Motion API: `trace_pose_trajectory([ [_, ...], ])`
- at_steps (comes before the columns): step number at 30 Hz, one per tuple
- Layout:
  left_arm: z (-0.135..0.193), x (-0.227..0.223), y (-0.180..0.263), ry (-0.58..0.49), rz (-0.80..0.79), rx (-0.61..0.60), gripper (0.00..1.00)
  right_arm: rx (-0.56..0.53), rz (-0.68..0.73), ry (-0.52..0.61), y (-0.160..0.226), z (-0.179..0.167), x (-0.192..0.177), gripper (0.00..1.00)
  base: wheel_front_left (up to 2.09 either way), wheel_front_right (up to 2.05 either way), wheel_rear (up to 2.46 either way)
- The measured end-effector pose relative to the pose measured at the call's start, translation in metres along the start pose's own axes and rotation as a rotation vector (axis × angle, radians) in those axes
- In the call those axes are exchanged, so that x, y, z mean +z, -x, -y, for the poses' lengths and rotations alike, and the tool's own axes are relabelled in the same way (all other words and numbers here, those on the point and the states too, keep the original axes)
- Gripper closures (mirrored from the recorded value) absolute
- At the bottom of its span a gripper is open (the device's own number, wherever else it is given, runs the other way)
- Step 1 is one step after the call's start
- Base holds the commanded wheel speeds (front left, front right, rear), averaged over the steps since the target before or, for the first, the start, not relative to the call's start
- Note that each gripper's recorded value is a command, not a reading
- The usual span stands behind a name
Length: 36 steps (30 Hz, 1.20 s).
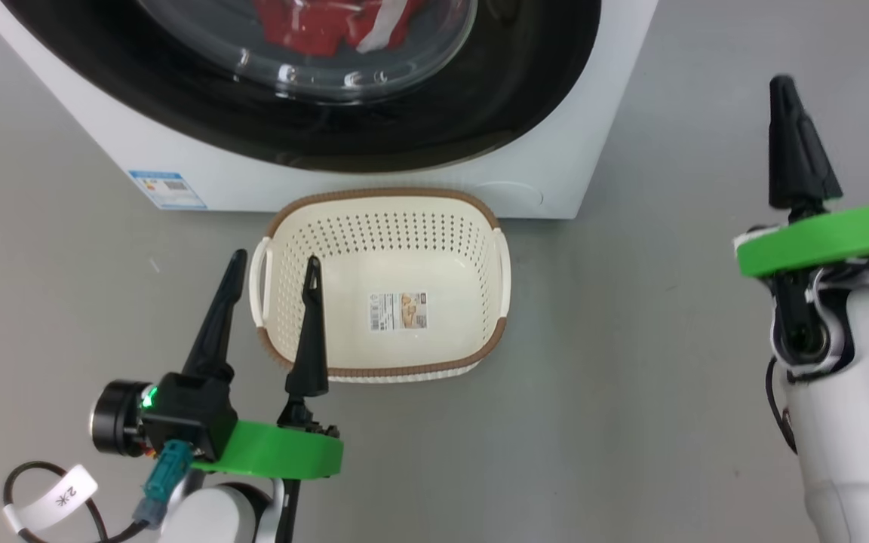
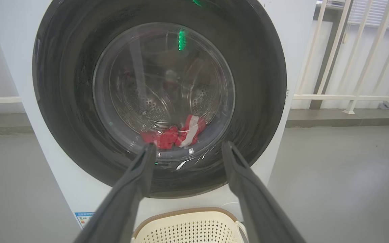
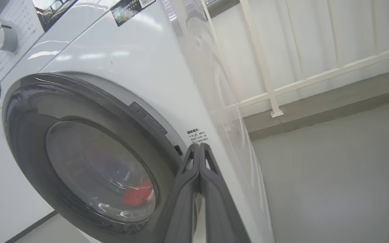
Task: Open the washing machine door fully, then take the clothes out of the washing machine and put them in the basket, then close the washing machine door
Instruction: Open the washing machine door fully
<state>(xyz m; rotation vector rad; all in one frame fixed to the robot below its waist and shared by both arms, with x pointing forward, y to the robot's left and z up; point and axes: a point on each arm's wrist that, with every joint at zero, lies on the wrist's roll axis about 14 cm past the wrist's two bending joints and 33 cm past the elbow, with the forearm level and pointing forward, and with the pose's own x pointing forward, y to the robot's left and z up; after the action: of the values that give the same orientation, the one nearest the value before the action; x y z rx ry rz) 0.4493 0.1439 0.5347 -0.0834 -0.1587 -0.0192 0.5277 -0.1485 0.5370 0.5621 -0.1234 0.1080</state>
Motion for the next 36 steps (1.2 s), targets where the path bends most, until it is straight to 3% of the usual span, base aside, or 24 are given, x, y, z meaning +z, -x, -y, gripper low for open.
trace_pose_trajectory([
  [6,-0.002,-0.014,-0.005,-0.002,-0.03,0.004,0.0,-0.006,-0.041,-0.201,-0.026,-0.002,-0.012,1.0,0.0,0.0,0.0],
  [17,0.002,-0.033,-0.021,0.001,-0.048,-0.015,0.0,0.052,-0.181,-0.381,-0.076,-0.019,-0.029,1.0,0.0,0.0,0.0],
  [23,0.011,-0.049,-0.031,0.018,-0.073,-0.044,0.0,0.088,-0.304,-0.555,-0.101,-0.026,-0.05,1.0,0.0,0.0,0.0],
  [36,-0.001,-0.067,-0.034,0.004,-0.111,-0.02,0.0,0.156,-0.457,-0.706,-0.137,-0.051,-0.076,1.0,0.0,0.0,0.0],
])
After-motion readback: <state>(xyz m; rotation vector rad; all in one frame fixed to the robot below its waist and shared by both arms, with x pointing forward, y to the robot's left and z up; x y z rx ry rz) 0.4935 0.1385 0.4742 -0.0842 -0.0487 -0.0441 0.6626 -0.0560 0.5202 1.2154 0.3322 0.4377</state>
